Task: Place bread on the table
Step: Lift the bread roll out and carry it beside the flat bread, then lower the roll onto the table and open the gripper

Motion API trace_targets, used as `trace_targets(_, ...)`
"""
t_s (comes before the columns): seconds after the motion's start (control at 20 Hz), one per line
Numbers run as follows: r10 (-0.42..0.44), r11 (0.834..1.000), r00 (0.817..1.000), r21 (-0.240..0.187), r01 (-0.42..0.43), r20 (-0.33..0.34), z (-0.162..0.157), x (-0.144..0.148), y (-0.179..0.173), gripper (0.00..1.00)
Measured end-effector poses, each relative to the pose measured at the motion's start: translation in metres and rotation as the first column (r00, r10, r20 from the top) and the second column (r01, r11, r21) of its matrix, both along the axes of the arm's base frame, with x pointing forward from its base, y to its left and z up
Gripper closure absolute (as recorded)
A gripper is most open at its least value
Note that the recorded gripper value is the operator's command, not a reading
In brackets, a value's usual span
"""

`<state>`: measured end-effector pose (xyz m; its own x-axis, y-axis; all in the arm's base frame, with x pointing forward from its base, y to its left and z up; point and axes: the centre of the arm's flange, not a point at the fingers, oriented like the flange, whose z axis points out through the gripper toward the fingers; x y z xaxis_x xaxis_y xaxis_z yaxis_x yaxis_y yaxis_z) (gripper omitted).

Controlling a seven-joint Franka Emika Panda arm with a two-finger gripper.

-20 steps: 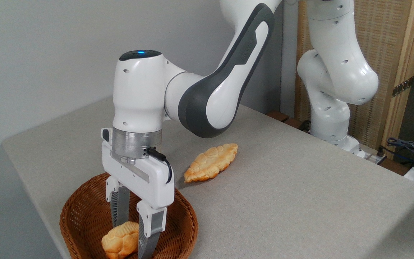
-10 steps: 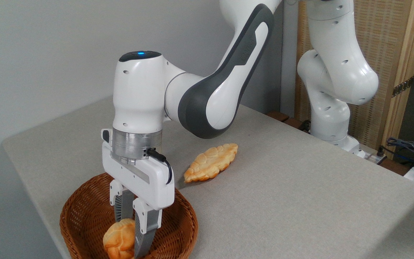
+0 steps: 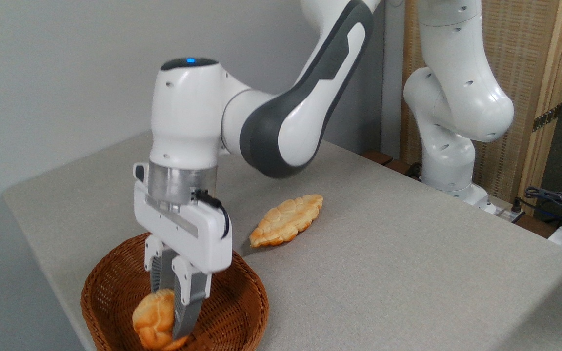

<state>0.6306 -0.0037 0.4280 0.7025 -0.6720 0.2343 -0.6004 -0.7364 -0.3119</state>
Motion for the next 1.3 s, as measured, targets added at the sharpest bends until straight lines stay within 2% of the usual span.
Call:
trace_targets(0.15, 0.004, 1.000, 1.000, -0.011, -0.004, -0.023, 0.027, -0.011, 0.000, 0.59)
trace_targets(0.3, 0.007, 1.000, 0.993, -0.023, -0.010, -0.116, 0.057, -0.035, -0.001, 0.59)
trace_targets(0.45, 0.006, 0.999, 0.979, -0.030, -0.013, -0.205, 0.075, -0.058, -0.003, 0.55)
trace_targets(0.6, 0.004, 0.999, 0.951, -0.047, -0.019, -0.311, 0.083, -0.084, -0.005, 0.54)
trace_targets(0.75, -0.027, 0.996, 0.917, -0.085, -0.008, -0.398, 0.073, -0.104, -0.008, 0.53)
trace_targets(0.8, -0.047, 0.995, 0.901, -0.096, 0.006, -0.431, 0.067, -0.109, -0.009, 0.46)
trace_targets(0.9, -0.080, 0.994, 0.870, -0.106, 0.032, -0.487, 0.056, -0.119, -0.008, 0.23)
trace_targets(1.0, -0.095, 0.993, 0.851, -0.111, 0.044, -0.516, 0.043, -0.124, -0.006, 0.01)
trace_targets(1.3, -0.101, 0.993, 0.836, -0.113, 0.047, -0.540, 0.030, -0.129, -0.006, 0.00)
